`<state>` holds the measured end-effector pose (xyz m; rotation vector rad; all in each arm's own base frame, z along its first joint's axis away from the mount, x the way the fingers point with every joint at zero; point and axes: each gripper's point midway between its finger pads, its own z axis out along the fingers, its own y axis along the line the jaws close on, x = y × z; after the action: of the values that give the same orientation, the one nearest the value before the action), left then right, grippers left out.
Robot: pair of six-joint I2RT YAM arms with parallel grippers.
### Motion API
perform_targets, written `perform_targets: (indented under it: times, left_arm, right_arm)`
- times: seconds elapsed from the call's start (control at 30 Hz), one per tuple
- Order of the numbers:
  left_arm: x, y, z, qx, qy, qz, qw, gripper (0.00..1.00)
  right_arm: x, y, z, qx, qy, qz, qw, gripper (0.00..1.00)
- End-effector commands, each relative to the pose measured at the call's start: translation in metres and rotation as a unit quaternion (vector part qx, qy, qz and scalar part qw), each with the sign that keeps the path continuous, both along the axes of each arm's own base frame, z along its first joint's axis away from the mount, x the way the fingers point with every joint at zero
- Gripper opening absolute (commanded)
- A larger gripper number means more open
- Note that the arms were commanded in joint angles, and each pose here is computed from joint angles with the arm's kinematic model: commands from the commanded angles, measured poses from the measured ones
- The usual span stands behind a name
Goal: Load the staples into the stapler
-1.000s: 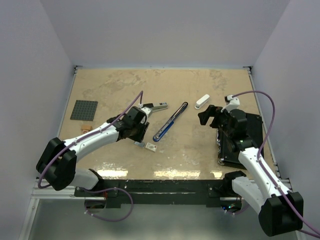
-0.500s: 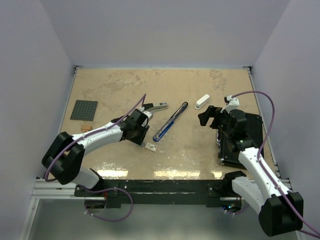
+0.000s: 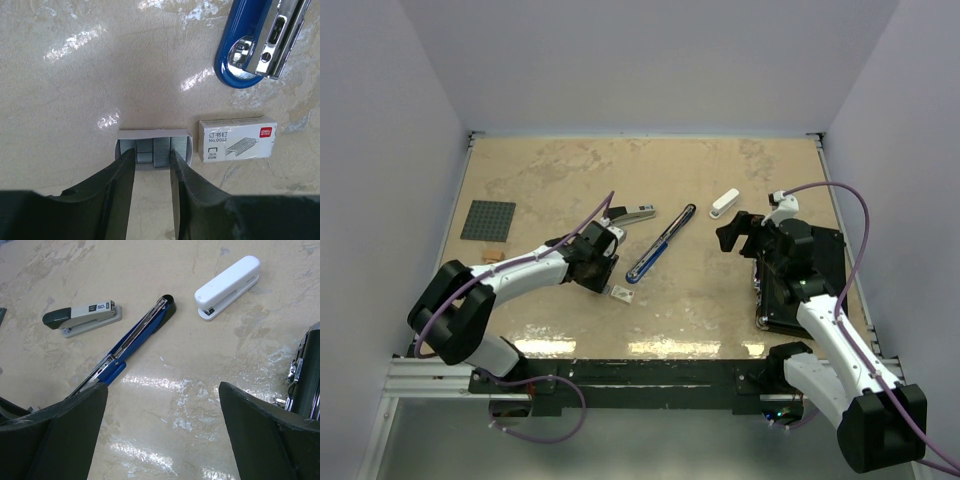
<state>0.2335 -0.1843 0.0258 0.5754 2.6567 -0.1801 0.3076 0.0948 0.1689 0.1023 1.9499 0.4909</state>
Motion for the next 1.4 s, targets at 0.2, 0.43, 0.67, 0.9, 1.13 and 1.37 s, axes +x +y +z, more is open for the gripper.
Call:
perform_targets:
  times: [0.2,0.43,0.67,0.9,1.13,1.37]
  left_arm:
    - [0.003,-0.003,-0.008,0.002,0.002,0.014,1.000,0.40]
    - [0.004,0.007,-0.005,0.026,-0.011,0.027,0.999,0.36]
    - [0.002,0.004,-0.009,0.025,-0.004,0.027,0.999,0.29]
    - [0.001,0.006,-0.013,0.031,0.000,0.034,0.999,0.33]
    - [0.009,0.010,0.002,0.030,-0.030,0.060,0.997,0.34]
    - [0.010,0.011,0.004,-0.007,-0.023,0.075,0.997,0.28]
  right_arm:
    - [0.002,0.002,0.011,0.009,-0.021,0.002,1.000,0.98]
    - [0.003,0.002,0.011,0.007,-0.021,0.003,1.000,0.98]
    - [0.004,0.003,0.009,0.008,-0.019,0.003,1.000,0.98]
    - [0.004,0.002,0.008,0.008,-0.018,0.001,1.000,0.98]
    - [0.004,0.003,0.010,0.008,-0.022,0.002,1.000,0.98]
    - [0.005,0.003,0.010,0.009,-0.020,0.001,1.000,0.98]
